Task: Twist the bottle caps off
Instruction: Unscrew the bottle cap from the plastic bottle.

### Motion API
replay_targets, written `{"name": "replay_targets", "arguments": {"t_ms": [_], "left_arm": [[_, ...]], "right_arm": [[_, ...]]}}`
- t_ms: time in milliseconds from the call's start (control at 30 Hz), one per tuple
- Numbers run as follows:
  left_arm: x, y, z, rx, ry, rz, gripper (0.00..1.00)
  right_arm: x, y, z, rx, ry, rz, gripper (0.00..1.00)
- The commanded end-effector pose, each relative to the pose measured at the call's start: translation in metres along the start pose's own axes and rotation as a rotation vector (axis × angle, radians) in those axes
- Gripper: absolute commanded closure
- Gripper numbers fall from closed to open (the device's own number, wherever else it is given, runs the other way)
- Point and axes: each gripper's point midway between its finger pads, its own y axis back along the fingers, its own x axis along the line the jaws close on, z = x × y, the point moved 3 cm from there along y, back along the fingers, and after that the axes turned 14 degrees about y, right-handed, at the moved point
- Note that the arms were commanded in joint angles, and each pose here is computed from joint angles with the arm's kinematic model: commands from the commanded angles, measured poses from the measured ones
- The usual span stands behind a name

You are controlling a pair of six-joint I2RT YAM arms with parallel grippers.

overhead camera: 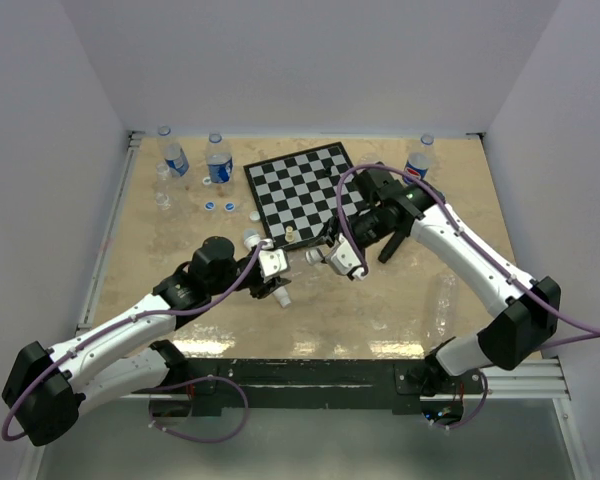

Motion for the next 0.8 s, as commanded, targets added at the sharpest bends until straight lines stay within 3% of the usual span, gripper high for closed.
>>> {"name": "replay_targets", "arguments": {"t_ms": [0, 100, 233, 433, 600, 767], "left_arm": [[-0.007, 0.0, 0.019, -0.061, -0.022, -0.053, 0.96], [-0.006, 0.0, 0.019, -0.061, -0.022, -0.05, 0.96], [-0.007, 0.0, 0.019, -0.061, -0.024, -0.052, 0.96], [-0.007, -0.001, 0.019, -0.06, -0.022, -0.056, 0.96], [-0.007, 0.0, 0.02, -0.063, -0.024, -0.056, 0.96], [-0.007, 0.0, 0.02, -0.062, -0.022, -0.052, 0.96]], "right_arm": [[-0.015, 0.015, 0.012, 0.007, -0.126, -0.123, 0.44], [-0.018, 0.019, 0.016, 0.0, -0.285, -0.193, 0.32], [-0.024, 0.027, 0.023, -0.038, -0.53, -0.297, 0.24], [0.002, 0.013, 0.029, -0.104, -0.962, -0.269, 0.22], [0.016, 0.003, 0.024, -0.101, -1.05, -0.244, 0.2], [0.013, 0.001, 0.02, -0.11, -1.071, -0.238, 0.25]]}}
